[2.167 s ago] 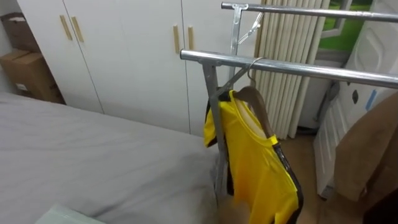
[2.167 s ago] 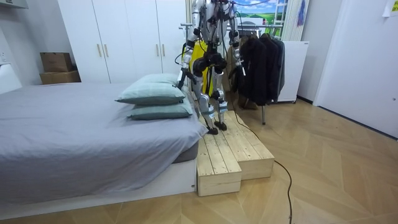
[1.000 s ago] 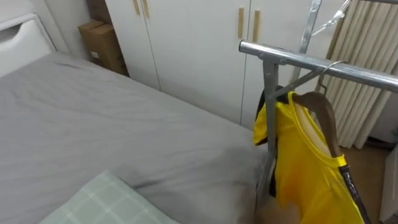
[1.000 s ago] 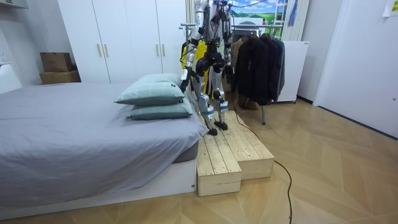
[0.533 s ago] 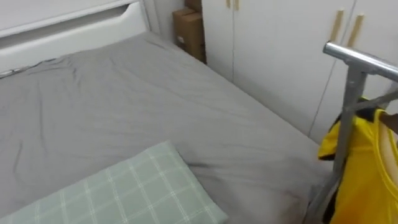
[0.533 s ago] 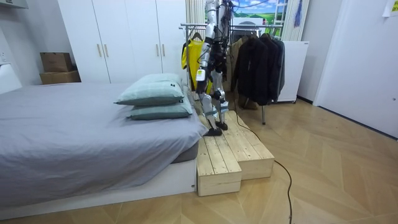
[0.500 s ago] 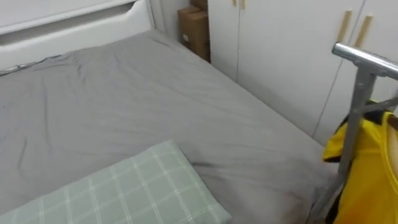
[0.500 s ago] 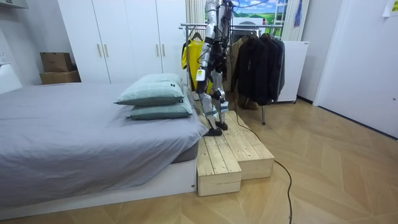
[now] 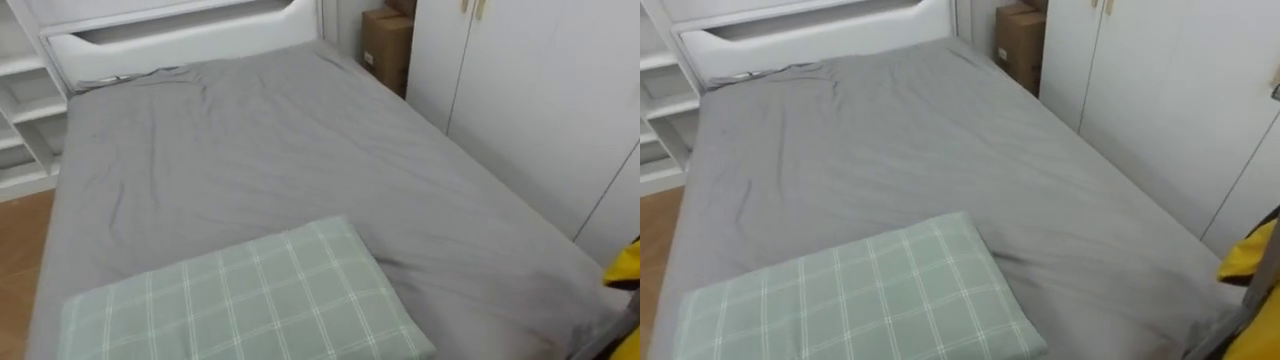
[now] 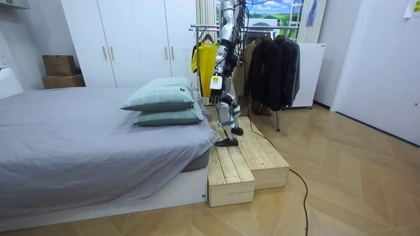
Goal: Hang clothes
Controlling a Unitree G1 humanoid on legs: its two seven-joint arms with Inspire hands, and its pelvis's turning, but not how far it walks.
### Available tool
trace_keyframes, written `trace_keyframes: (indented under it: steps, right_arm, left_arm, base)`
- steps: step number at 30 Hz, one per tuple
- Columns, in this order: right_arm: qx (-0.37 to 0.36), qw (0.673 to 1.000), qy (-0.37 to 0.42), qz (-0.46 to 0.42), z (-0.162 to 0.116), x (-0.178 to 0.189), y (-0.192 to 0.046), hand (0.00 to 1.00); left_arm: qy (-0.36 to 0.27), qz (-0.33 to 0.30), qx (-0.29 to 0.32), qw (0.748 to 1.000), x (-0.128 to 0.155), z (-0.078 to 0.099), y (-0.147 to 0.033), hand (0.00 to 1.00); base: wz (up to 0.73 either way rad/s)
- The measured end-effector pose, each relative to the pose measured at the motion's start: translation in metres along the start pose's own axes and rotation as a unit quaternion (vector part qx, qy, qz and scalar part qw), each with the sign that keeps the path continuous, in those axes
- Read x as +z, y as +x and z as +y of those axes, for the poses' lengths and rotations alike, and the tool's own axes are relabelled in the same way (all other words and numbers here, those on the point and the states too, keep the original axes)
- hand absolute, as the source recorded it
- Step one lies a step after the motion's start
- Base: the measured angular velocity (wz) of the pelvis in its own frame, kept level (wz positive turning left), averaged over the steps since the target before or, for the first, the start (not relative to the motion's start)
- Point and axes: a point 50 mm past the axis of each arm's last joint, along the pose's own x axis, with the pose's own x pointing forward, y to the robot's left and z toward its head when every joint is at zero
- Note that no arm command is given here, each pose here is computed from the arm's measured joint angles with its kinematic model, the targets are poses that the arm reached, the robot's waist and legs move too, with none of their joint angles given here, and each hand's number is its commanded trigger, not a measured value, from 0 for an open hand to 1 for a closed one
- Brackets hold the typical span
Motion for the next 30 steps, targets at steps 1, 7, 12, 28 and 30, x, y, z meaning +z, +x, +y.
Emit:
trace_keyframes:
  steps: [1, 7, 12, 28, 30]
  right_arm:
    - [0.001, 1.0, 0.0, 0.001, 0.0, -0.001, 0.0, 0.0]
    - [-0.001, 0.999, -0.011, 0.038, -0.003, -0.023, -0.001, 0.0]
    - [0.001, 0.996, -0.032, 0.08, -0.005, -0.045, -0.003, 0.0]
    - [0.036, 0.985, -0.164, 0.05, 0.016, -0.02, -0.002, 0.0]
    - [0.037, 0.985, -0.162, 0.046, 0.015, -0.02, -0.002, 0.0]
  left_arm:
    - [0.0, 0.001, 0.001, 1.0, 0.0, 0.001, 0.0, 0.0]
    - [-0.02, 0.011, 0.005, 1.0, -0.005, 0.004, 0.0, 0.0]
    - [-0.023, 0.008, -0.009, 1.0, -0.004, -0.002, 0.0, 0.0]
    - [0.026, 0.018, -0.034, 0.999, -0.007, -0.024, 0.0, 0.0]
    - [0.028, 0.009, -0.032, 0.999, -0.002, -0.023, 0.0, 0.0]
  base:
    - [0.22]
    - [0.21]
    - [0.24]
    - [0.1]
    - [0.09]
